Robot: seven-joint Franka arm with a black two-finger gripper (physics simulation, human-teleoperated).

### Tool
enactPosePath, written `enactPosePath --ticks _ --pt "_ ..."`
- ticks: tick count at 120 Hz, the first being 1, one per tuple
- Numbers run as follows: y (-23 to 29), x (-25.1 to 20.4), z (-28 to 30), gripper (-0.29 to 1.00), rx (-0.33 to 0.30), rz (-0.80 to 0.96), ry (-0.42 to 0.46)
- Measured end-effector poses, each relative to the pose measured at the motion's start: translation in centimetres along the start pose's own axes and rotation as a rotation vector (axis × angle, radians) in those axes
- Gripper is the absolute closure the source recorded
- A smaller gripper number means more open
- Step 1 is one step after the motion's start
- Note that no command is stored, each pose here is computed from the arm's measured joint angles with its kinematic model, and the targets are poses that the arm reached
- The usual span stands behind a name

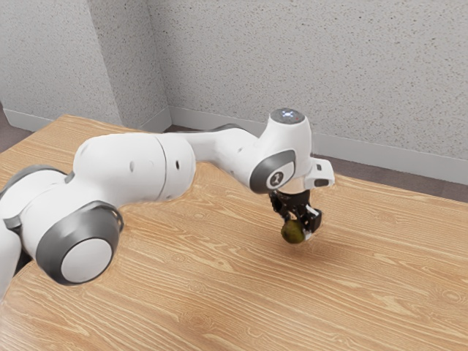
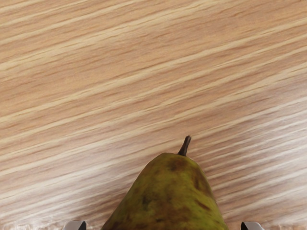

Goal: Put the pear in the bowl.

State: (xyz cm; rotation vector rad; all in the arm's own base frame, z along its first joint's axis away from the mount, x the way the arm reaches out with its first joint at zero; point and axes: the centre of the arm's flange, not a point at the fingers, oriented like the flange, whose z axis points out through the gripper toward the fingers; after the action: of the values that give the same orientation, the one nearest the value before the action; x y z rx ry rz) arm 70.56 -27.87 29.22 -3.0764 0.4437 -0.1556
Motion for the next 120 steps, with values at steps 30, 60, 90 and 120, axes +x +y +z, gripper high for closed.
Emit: enactPosePath --ticks 30,60,90,120 --pt "-17.7 -6.2 -3.9 0.47 0.01 -0.271 -0.059" --pt "-34.1 -17.7 -8.3 0.45 0.014 -0.569 -0.088" --pt "-41.3 -23.9 -8.4 0.43 0.015 -0.722 -0.112" --pt "-44.1 -26.8 -6.2 0.41 0.012 -0.787 -0.139"
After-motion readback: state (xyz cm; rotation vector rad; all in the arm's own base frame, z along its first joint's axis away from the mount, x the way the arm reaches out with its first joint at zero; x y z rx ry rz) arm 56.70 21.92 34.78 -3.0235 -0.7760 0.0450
